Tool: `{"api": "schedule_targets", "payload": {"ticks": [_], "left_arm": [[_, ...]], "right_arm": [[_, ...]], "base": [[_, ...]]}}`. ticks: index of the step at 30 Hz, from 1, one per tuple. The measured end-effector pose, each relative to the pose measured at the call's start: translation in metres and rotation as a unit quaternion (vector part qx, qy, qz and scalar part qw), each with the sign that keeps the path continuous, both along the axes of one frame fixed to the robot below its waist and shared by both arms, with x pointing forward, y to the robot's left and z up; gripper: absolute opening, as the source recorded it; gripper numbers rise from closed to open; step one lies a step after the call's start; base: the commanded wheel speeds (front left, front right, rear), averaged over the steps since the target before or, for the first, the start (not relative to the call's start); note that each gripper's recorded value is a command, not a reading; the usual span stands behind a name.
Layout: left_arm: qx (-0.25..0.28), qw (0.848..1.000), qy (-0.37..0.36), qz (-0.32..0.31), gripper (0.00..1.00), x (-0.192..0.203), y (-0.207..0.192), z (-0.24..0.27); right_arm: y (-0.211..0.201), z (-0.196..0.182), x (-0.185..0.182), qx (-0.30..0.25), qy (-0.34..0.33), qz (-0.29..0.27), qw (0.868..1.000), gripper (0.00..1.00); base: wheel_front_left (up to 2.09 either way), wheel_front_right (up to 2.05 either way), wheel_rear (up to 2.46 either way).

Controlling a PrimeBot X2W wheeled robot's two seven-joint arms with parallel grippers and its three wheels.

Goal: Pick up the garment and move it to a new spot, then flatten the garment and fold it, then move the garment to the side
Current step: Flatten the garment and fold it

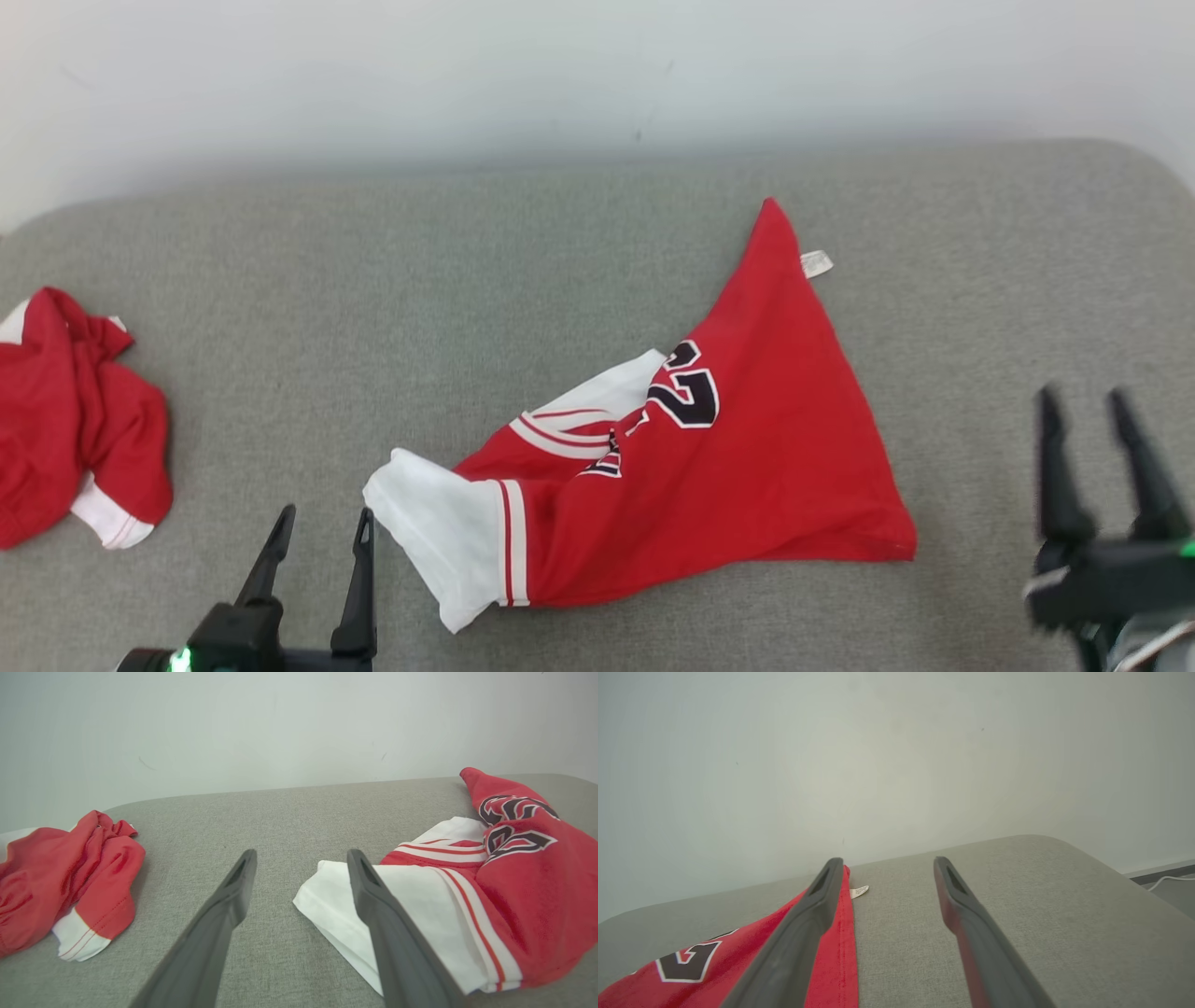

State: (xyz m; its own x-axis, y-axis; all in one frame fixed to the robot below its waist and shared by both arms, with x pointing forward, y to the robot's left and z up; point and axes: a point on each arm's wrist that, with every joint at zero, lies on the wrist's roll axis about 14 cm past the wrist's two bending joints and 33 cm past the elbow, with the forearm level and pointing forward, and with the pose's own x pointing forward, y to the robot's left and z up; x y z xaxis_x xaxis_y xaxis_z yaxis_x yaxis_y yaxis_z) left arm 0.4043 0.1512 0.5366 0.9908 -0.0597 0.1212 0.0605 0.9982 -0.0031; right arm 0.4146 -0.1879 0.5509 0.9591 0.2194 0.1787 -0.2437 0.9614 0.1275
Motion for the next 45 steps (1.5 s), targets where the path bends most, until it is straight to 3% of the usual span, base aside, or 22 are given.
{"api": "schedule_targets", "payload": {"ticks": [11, 15, 36, 45], "left_arm": [[-0.003, 1.000, -0.006, -0.002, 1.00, -0.030, 0.001, 0.014], [0.004, 1.000, -0.006, 0.003, 1.00, -0.032, 0.006, 0.017], [-0.004, 1.000, 0.013, 0.009, 1.00, -0.035, 0.009, 0.010], [-0.057, 0.987, 0.137, -0.055, 1.00, -0.035, -0.027, -0.034]], "right_arm": [[0.039, -0.005, -0.087, -0.025, 0.040, 0.010, 0.999, 1.00], [0.047, -0.001, -0.102, -0.041, 0.036, 0.017, 0.998, 1.00], [0.057, 0.001, -0.105, -0.047, 0.037, 0.033, 0.998, 1.00], [0.054, -0.047, -0.102, -0.049, 0.140, 0.043, 0.988, 1.00]], "base": [[0.00, 0.00, 0.00], [0.00, 0.00, 0.00], [0.00, 0.00, 0.00], [0.00, 0.00, 0.00]]}}
